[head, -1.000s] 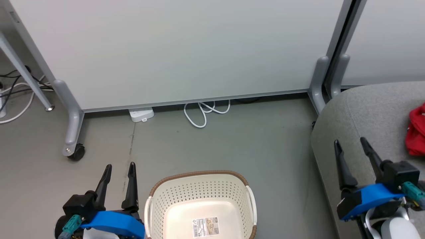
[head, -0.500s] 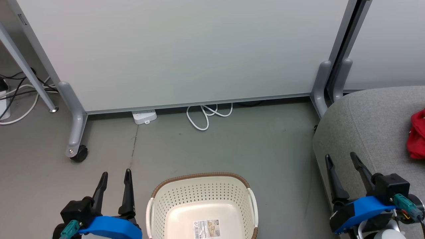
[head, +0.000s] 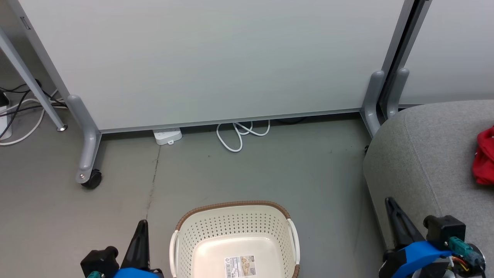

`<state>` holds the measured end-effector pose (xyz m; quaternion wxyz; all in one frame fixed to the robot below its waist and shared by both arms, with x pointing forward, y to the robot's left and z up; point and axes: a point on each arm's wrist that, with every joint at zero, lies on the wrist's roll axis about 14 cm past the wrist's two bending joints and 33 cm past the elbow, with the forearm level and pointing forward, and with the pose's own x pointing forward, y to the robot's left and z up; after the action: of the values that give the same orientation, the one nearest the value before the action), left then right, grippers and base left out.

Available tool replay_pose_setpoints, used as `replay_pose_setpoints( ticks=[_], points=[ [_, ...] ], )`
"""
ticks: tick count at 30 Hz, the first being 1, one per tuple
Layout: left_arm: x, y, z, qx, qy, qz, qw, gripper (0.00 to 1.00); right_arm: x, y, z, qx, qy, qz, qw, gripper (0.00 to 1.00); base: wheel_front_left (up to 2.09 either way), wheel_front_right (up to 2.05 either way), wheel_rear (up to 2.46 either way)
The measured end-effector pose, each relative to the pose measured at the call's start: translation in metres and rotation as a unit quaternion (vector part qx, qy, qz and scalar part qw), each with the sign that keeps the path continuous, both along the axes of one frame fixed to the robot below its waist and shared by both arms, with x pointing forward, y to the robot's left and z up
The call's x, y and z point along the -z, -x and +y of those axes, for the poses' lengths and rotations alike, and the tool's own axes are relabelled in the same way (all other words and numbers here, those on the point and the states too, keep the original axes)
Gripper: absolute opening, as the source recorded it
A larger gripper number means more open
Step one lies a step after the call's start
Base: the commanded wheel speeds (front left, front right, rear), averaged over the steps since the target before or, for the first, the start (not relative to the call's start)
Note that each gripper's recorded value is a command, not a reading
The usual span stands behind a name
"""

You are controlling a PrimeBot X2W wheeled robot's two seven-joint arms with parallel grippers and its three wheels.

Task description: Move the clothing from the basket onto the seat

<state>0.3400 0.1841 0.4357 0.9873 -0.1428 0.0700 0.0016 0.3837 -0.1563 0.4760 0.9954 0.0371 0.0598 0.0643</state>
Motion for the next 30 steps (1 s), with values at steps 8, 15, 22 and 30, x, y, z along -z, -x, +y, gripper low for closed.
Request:
replay_pose_setpoints(
  ticks=[8, 15, 22, 30],
  points=[
    [0.024, 0.016, 0.0, -0.013, 0.029, 0.044, 0.999, 0.0, 0.023, 0.01, -0.002, 0.011, -0.031, 0.041, 0.999, 0.0, 0.0, 0.0, 0.0],
    [0.021, 0.013, 0.006, -0.038, 0.092, 0.046, 0.994, 0.0, 0.022, 0.01, -0.007, 0.032, -0.107, 0.048, 0.993, 0.0, 0.0, 0.0, 0.0],
    [0.015, 0.007, 0.011, -0.057, 0.143, 0.041, 0.987, 0.0, 0.02, 0.01, -0.01, 0.047, -0.168, 0.05, 0.983, 0.0, 0.0, 0.0, 0.0],
    [0.009, 0.002, 0.013, -0.071, 0.197, 0.036, 0.977, 0.0, 0.015, 0.007, -0.013, 0.06, -0.233, 0.05, 0.969, 0.0, 0.0, 0.0, 0.0]
  ],
)
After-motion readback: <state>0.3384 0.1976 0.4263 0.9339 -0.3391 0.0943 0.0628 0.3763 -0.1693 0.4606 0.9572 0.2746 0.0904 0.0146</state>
